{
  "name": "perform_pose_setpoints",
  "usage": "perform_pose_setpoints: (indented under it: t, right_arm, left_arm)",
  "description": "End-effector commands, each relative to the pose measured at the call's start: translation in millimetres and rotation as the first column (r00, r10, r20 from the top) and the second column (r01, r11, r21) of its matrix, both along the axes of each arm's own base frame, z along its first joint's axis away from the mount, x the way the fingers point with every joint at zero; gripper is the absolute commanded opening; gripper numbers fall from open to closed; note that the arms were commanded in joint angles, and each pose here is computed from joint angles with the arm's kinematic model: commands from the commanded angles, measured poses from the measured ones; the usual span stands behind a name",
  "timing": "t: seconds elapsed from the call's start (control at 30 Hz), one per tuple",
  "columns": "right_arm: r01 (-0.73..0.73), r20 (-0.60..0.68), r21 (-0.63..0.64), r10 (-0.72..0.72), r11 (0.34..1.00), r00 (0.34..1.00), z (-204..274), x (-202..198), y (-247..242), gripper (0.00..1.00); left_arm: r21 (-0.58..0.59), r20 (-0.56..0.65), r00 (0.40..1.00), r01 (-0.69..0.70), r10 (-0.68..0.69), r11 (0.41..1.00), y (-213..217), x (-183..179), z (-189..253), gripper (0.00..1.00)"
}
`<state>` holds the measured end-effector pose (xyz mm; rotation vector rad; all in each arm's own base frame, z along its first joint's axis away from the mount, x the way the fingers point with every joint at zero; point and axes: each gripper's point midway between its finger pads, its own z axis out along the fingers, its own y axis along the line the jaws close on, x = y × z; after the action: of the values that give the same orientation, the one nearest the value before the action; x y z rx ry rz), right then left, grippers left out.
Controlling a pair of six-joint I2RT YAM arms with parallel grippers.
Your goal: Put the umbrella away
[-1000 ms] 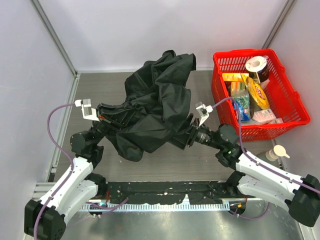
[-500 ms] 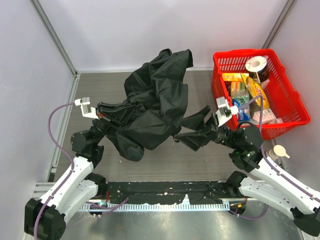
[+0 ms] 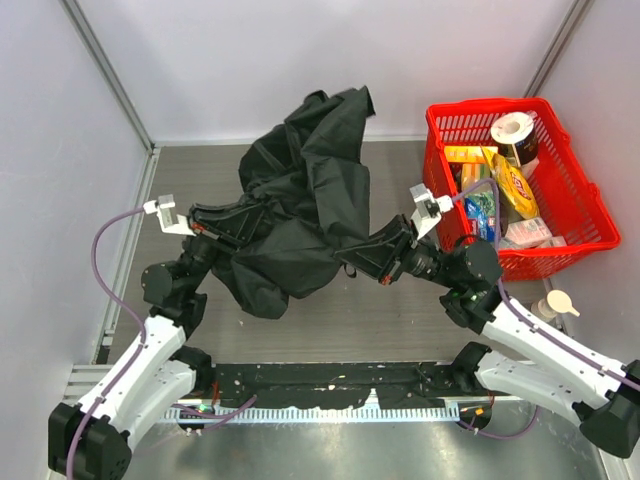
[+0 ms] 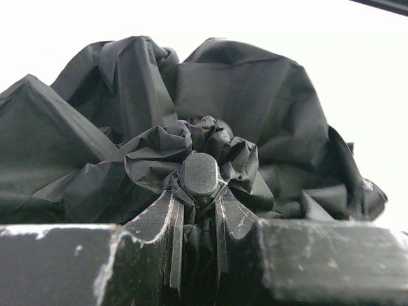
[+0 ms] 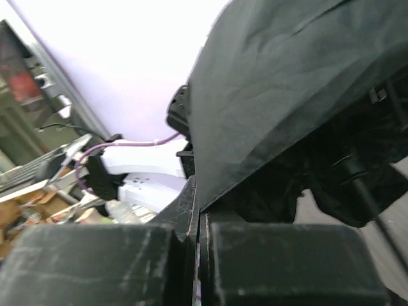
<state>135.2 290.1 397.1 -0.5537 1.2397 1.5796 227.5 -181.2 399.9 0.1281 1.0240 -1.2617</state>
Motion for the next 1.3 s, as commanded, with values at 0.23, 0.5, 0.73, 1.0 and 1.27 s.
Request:
perform_pose_setpoints:
  t: [0.23, 0.5, 0.73, 1.0, 1.27]
  right_arm:
    - [-0.344, -0.138, 0.252, 0.385, 0.905, 0.912, 21, -53, 14, 0.01]
    - [-0.291, -0.235, 0.038, 0.292, 0.956, 0.927, -20, -52, 35, 0.33]
    - [0.206, -0.152, -0.298, -0.259, 0.932, 0.954, -45, 24, -21, 0.61]
    - [0.364, -0.294, -0.200, -0.410, 0.910, 0.863, 2, 97, -66, 0.77]
    - [0.183, -0.156, -0.129, -0.203, 0.975, 0.967, 48, 106, -15, 0.57]
  left_arm:
    - [-0.081, -0.060, 0.929, -0.368, 0.364, 0.926, 49, 55, -10, 0.00]
    - [-0.082, -0.086, 0.941, -0.335, 0.328, 0.939, 42, 60, -22, 0.00]
    - [-0.050, -0.067, 0.964, -0.262, 0.259, 0.964, 33, 41, -19, 0.00]
    - [-0.093, -0.018, 0.990, -0.139, 0.138, 0.986, 21, 22, -1, 0.00]
    - [-0.113, -0.042, 0.999, -0.004, -0.001, 0.994, 5, 14, 12, 0.00]
